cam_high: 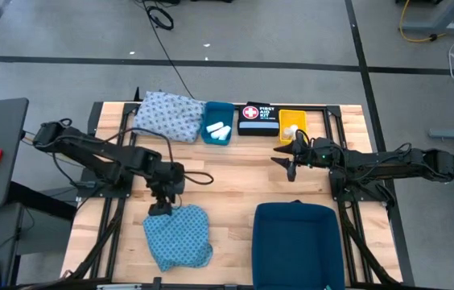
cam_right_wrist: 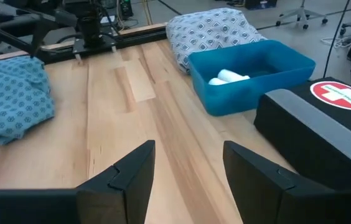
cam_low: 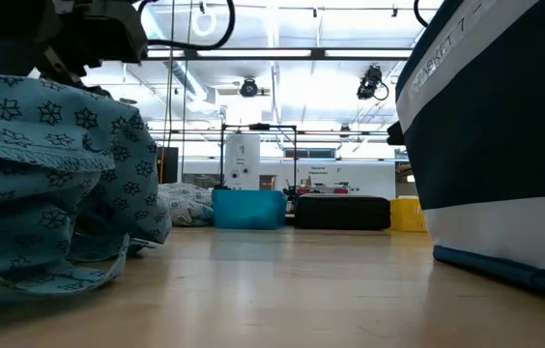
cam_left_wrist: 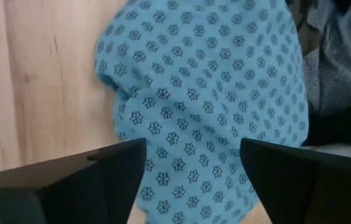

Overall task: Pick & place medical supplies in basket/bin
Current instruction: Put the blue patient gown into the blue organizer bin

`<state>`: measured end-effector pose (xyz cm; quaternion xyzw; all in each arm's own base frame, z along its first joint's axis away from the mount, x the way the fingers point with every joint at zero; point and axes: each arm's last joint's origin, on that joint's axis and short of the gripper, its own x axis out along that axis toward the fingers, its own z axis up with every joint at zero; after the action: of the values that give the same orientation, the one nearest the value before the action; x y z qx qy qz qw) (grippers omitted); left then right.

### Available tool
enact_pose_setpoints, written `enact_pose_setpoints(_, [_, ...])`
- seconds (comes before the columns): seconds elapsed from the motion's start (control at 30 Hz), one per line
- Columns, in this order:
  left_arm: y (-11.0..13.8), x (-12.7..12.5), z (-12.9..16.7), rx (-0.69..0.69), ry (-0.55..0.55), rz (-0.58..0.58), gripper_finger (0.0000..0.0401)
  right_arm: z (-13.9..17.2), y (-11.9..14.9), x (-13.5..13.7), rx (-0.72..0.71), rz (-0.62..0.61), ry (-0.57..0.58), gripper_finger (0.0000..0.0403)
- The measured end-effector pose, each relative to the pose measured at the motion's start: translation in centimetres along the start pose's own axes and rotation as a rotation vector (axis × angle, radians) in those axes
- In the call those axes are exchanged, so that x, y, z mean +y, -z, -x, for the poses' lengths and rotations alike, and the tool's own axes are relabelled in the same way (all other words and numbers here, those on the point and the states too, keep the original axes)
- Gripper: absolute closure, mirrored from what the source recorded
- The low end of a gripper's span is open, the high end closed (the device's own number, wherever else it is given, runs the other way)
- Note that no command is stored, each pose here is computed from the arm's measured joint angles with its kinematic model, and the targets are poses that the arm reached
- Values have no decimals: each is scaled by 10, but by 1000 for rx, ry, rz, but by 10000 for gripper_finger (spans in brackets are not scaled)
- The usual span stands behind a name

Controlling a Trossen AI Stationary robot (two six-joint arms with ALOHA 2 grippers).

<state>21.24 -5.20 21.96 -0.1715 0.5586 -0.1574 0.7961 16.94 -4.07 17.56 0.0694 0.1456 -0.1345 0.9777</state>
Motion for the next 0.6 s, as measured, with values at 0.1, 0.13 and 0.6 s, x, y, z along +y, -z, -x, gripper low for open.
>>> enact_pose_setpoints(0.1, [0, 0, -1, 6, -3, 40, 115, 0, 0, 0, -2, 0, -4, 206])
enact_pose_setpoints(0.13, [-1, 0, -3, 3, -11, 44, 108, 0, 0, 0, -2, 1, -4, 206])
enact_pose_setpoints(0.6, [15, 23, -64, 97, 209, 106, 70, 0, 1, 5, 4, 10, -48, 206])
